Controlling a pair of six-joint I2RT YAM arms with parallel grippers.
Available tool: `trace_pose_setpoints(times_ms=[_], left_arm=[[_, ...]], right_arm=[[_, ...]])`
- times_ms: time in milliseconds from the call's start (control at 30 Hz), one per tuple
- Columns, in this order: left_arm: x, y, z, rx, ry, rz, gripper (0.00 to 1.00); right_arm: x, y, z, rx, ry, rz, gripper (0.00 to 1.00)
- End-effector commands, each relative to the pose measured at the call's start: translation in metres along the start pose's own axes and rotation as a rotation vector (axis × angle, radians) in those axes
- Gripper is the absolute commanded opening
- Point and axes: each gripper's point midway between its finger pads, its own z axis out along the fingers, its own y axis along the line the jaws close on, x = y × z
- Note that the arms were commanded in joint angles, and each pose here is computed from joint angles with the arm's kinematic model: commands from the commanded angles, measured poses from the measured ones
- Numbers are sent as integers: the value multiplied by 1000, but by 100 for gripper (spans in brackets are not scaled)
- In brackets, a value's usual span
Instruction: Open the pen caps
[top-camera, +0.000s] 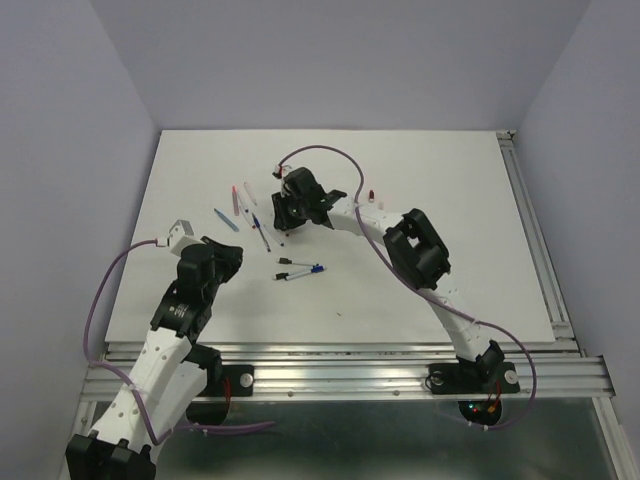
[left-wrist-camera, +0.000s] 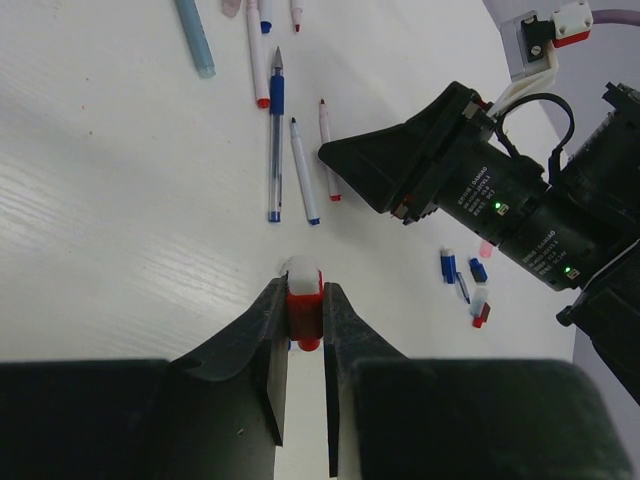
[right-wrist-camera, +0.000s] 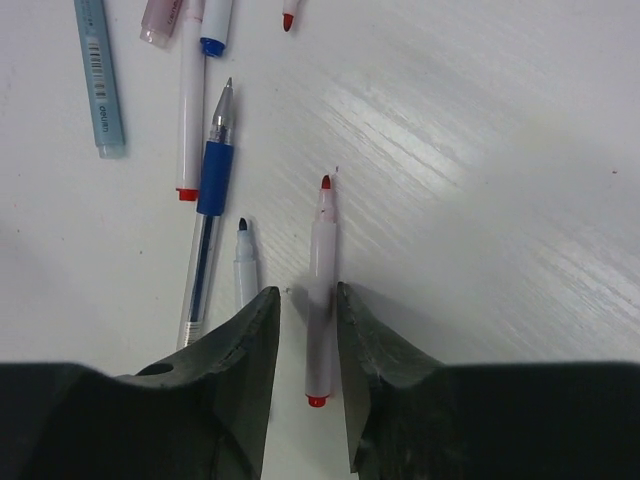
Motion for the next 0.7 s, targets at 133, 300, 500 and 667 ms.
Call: trace_pose_setpoints(times_ms=[133, 300, 500, 667], left_arm=[[-4, -5, 2, 27, -17, 14, 0], [-5, -10, 0, 34, -9, 5, 0], [-3, -20, -1, 69, 20, 5, 0], [3, -41, -2, 143, 80, 32, 0]], right_arm=[[11, 2, 0, 19, 60, 99, 41], [-24, 12, -25, 24, -38, 114, 50], [-88, 22, -89, 62, -231, 106, 74], [-94, -3, -151, 231, -345, 153, 100]])
